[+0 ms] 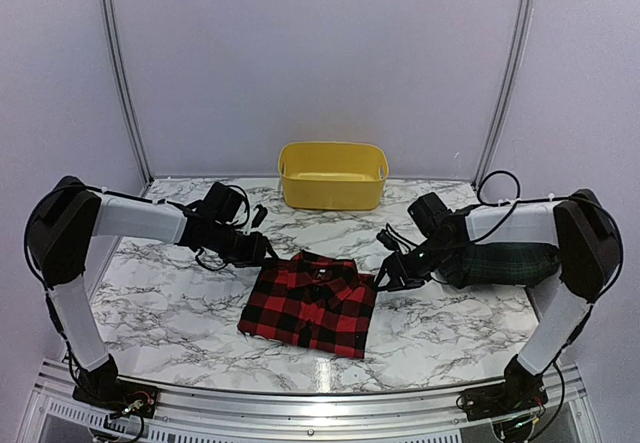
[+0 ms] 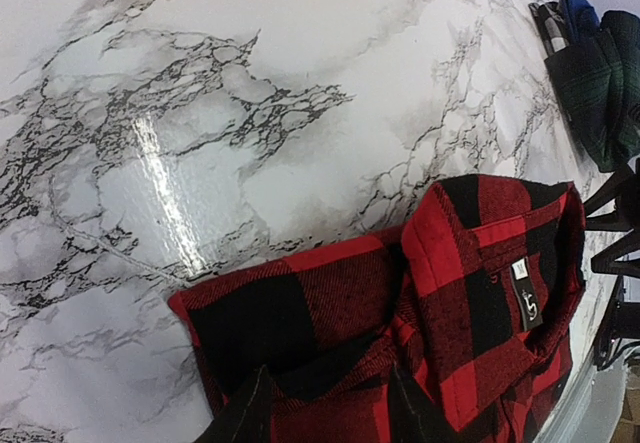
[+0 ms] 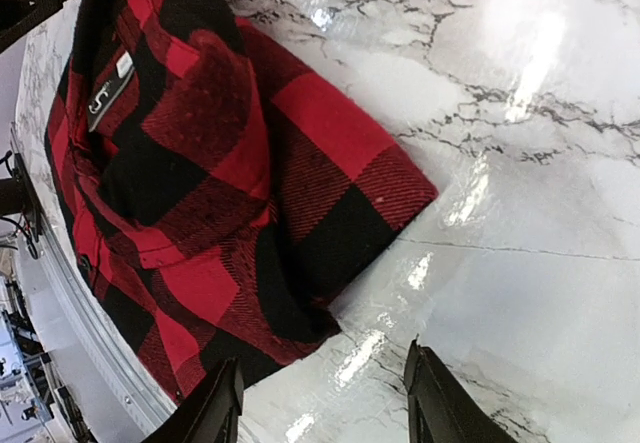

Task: Fold and stack the mixed laundry pile
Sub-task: Smooth out the square-folded shirt at the center of the board.

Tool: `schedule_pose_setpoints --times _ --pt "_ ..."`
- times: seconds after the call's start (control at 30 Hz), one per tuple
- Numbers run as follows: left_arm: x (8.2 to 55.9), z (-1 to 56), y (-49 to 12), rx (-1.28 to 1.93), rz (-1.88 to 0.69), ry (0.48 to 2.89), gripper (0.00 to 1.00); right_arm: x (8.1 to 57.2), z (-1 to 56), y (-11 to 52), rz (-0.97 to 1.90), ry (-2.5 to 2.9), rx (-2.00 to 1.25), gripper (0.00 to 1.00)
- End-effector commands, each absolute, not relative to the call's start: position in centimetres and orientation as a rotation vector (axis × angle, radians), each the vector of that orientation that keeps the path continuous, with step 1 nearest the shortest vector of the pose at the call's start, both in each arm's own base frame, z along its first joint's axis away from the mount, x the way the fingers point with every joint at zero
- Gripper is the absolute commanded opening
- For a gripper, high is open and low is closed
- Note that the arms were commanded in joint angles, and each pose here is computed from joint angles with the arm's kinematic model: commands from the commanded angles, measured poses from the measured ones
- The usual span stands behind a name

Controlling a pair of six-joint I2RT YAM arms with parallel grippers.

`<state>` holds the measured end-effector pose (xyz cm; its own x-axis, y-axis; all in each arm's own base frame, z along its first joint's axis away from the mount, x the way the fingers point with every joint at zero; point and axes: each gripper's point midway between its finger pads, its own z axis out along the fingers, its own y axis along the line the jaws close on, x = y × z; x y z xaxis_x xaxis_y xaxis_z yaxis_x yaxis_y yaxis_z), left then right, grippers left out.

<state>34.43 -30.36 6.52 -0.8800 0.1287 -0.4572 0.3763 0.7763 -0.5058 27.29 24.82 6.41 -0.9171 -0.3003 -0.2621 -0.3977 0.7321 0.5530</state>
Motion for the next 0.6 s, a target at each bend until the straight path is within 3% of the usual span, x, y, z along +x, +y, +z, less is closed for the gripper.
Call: schedule_pose_setpoints --times 0.0,0.17,0.5,0.57 --pt "34.3 6.0 -30.6 0.401 -0.856 2.6 0.39 27.8 5.8 25.4 0.979 2.755 -0.572 0.48" --pt "34.1 4.8 -30.5 0.406 -0.841 2.635 0.35 27.6 5.1 25.8 1.025 2.766 -0.577 0.39" --pt "34.1 3.6 -30.3 0.395 -0.818 2.674 0.39 27.9 5.0 26.3 1.05 2.76 -0.603 0.19" --pt "34.0 3.8 -30.5 0.401 -0.831 2.669 0.33 27.9 5.3 26.3 1.049 2.758 -0.607 0.12"
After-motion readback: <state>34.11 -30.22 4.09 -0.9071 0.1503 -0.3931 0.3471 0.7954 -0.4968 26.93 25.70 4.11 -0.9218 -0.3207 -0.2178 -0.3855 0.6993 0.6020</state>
